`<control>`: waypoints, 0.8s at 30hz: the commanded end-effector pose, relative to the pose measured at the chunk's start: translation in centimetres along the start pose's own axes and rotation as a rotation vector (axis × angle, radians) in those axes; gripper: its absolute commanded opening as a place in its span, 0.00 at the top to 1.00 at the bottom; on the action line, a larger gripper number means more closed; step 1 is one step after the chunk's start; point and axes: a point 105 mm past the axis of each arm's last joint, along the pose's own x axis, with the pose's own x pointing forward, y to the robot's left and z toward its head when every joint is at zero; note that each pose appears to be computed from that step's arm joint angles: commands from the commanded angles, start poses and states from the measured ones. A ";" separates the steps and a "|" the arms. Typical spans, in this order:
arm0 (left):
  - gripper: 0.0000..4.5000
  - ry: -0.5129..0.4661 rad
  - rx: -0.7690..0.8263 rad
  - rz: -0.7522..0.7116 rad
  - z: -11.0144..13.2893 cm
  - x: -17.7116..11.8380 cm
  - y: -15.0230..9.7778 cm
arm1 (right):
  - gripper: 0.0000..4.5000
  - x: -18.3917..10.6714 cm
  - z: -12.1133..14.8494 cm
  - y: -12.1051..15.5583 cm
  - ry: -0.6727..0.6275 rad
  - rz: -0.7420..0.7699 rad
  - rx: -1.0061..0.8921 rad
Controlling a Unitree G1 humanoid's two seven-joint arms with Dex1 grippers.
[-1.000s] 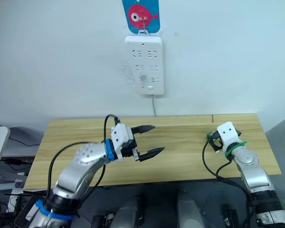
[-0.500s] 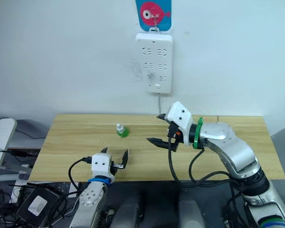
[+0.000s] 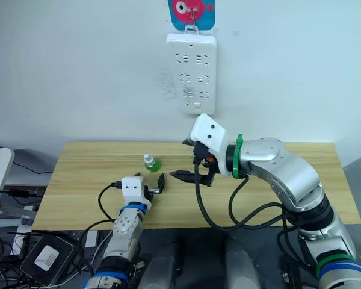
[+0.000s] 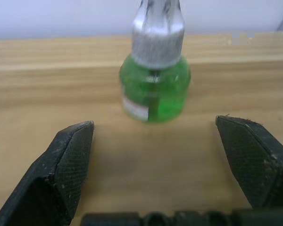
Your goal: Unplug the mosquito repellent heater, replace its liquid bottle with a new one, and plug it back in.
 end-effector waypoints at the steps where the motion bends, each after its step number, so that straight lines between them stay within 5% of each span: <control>1: 0.00 -0.023 0.004 0.019 0.4 0.7 0.8 | 0.00 -0.1 1.4 0.5 -0.029 0.008 -0.042; 6: 0.00 -0.026 0.002 0.001 0.4 1.5 0.5 | 0.00 0.0 1.7 0.4 -0.036 -0.011 -0.041; 15: 0.51 -0.042 0.013 -0.024 0.8 2.3 0.0 | 0.00 0.0 1.8 0.1 -0.036 -0.036 -0.028; 21: 0.51 -0.051 0.051 -0.054 0.7 1.7 -0.3 | 0.00 -0.2 1.2 0.0 -0.036 -0.047 -0.015; 24: 0.51 -0.083 0.153 -0.206 1.9 1.1 -1.9 | 0.00 -0.7 0.1 0.0 -0.035 -0.057 -0.004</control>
